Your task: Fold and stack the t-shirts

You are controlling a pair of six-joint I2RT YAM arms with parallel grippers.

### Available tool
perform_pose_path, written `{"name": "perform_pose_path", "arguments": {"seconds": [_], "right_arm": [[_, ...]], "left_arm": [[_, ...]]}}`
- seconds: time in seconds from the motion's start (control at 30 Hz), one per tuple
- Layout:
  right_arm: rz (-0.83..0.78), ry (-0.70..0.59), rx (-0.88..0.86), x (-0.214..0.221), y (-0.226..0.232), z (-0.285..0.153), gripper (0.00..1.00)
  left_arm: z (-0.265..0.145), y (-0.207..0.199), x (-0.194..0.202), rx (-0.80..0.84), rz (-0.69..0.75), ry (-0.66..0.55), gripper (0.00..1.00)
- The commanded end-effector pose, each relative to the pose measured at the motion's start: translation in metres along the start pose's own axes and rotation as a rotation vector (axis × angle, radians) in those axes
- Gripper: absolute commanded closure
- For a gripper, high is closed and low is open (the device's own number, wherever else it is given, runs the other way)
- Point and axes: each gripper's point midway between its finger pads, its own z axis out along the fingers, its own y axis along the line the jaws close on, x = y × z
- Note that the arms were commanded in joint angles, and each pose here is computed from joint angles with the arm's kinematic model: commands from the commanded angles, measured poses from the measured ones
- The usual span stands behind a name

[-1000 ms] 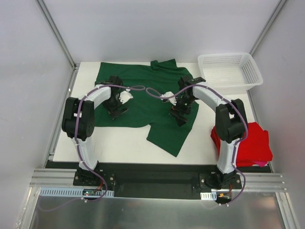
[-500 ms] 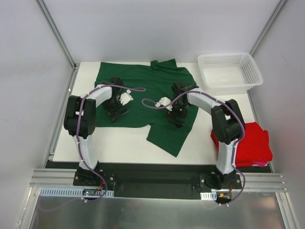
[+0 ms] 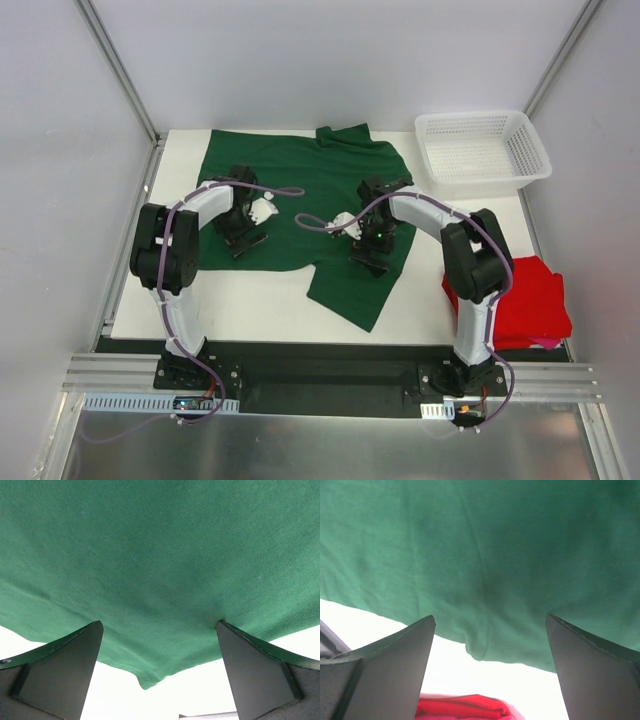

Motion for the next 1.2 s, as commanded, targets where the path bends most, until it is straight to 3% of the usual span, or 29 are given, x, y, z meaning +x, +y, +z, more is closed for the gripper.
{"name": "perform_pose_path", "arguments": {"seconds": [0.0,0.17,0.27,0.37,0.47,0.7,1.03,1.17], "right_arm": [[-0.007,-0.022,0.007,-0.008,0.009,-0.021,0.04],[0.051,-0.16,0.27,-0.029,-0.006,-0.071,0.04],[-0.024,-0.203,0.393,-0.037,0.006,-0.08,0.04],[-0.08,-0.177,0.418,-0.025,0.026,-0.056,0.04],[-0.022,-0.177,0.412,-0.021,0.04,-0.045,0.04],[-0.129,-0.197,0.443,-0.015,0.082,-0.024,0.04],[-0.207,-0.255,0.343,-0.024,0.147,-0.034,0.02],[-0.294,-0.199,0.304,-0.012,0.165,-0.016,0.01]], "left_arm": [[-0.009,-0.005,0.013,0.008,-0.009,0.018,0.01],[-0.068,0.012,-0.005,-0.111,-0.059,-0.129,0.01],[-0.077,0.003,0.014,-0.15,-0.005,-0.101,0.01],[-0.065,-0.012,0.048,-0.139,0.08,-0.013,0.01],[-0.058,-0.015,0.074,-0.144,0.12,0.041,0.01],[-0.046,-0.018,0.104,-0.142,0.174,0.116,0.01],[-0.045,0.016,0.104,-0.232,0.174,0.111,0.01],[-0.045,0.023,0.097,-0.254,0.18,0.078,0.01]]}}
